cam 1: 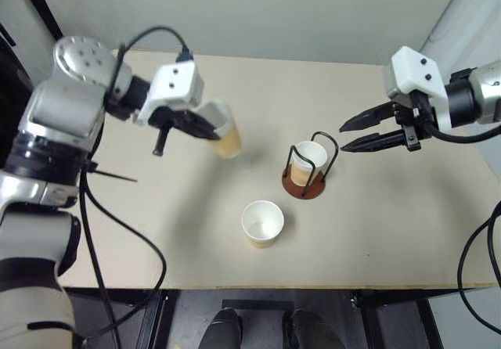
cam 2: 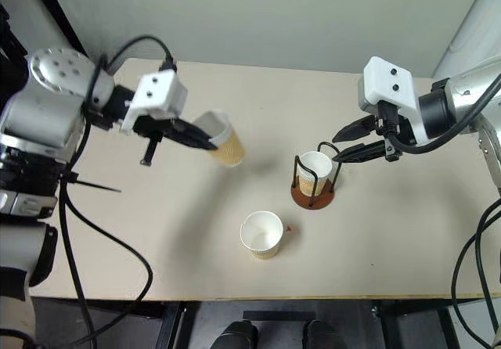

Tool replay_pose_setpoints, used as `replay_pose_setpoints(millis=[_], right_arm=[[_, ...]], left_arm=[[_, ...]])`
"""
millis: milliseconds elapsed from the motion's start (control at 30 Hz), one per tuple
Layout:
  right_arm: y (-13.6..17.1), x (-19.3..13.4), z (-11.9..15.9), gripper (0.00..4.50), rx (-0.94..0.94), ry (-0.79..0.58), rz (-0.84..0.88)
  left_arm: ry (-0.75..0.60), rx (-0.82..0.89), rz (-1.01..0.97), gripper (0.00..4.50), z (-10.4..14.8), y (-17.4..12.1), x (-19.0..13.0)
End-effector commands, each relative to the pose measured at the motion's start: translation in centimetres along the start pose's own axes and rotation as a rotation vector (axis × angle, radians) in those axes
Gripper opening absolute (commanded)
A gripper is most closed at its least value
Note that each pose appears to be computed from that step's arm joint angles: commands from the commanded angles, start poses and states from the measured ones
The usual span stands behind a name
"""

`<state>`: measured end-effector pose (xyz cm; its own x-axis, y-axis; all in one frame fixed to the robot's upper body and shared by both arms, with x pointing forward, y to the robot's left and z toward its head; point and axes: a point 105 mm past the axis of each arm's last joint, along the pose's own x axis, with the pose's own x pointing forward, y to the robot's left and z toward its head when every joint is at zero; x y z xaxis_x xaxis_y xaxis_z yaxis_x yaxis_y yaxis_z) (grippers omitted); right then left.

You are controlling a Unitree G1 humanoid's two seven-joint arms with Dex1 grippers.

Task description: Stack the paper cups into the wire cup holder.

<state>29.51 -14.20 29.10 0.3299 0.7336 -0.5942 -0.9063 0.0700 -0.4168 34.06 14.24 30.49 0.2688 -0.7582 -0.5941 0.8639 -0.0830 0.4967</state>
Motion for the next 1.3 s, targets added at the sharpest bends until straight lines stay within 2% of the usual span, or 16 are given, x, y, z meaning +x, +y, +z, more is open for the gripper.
replay_pose_setpoints(millis=[33,100,233,367,467,633,767,1000,1300], right_arm=[[-0.4,-0.9,-0.5,1.65,-0.021,0.027,-0.056],[-0.4,-1.0,-1.0,1.65,-0.006,0.033,-0.076],[-0.1,-1.3,-1.3,1.65,0.005,0.034,-0.104],[0.5,-1.7,-1.4,1.65,0.027,0.038,-0.138],[0.9,-2.2,-1.5,2.18,0.045,0.048,-0.164],[1.3,-2.9,-1.1,3.85,0.044,0.053,-0.225],[1.8,-3.8,-0.7,3.85,0.053,0.063,-0.268],[2.7,-4.2,-1.1,3.85,0.09,0.078,-0.301],[3.0,-4.3,-1.3,3.85,0.11,0.068,-0.323]], left_arm=[[-0.098,0.023,-0.028,0.04,3.0,0.9,-0.3],[-0.151,0.045,-0.051,0.04,4.8,1.5,0.3],[-0.201,0.084,-0.121,0.04,6.9,1.5,2.0],[-0.177,0.129,-0.198,0.04,7.2,1.1,4.3],[-0.163,0.162,-0.237,0.0,7.2,0.9,5.5],[-0.167,0.2,-0.279,0.0,7.5,0.8,7.0],[-0.171,0.252,-0.29,0.0,8.6,1.3,7.9],[-0.218,0.299,-0.247,0.0,11.2,2.6,7.3],[-0.177,0.275,-0.311,0.0,9.3,1.9,10.6]])
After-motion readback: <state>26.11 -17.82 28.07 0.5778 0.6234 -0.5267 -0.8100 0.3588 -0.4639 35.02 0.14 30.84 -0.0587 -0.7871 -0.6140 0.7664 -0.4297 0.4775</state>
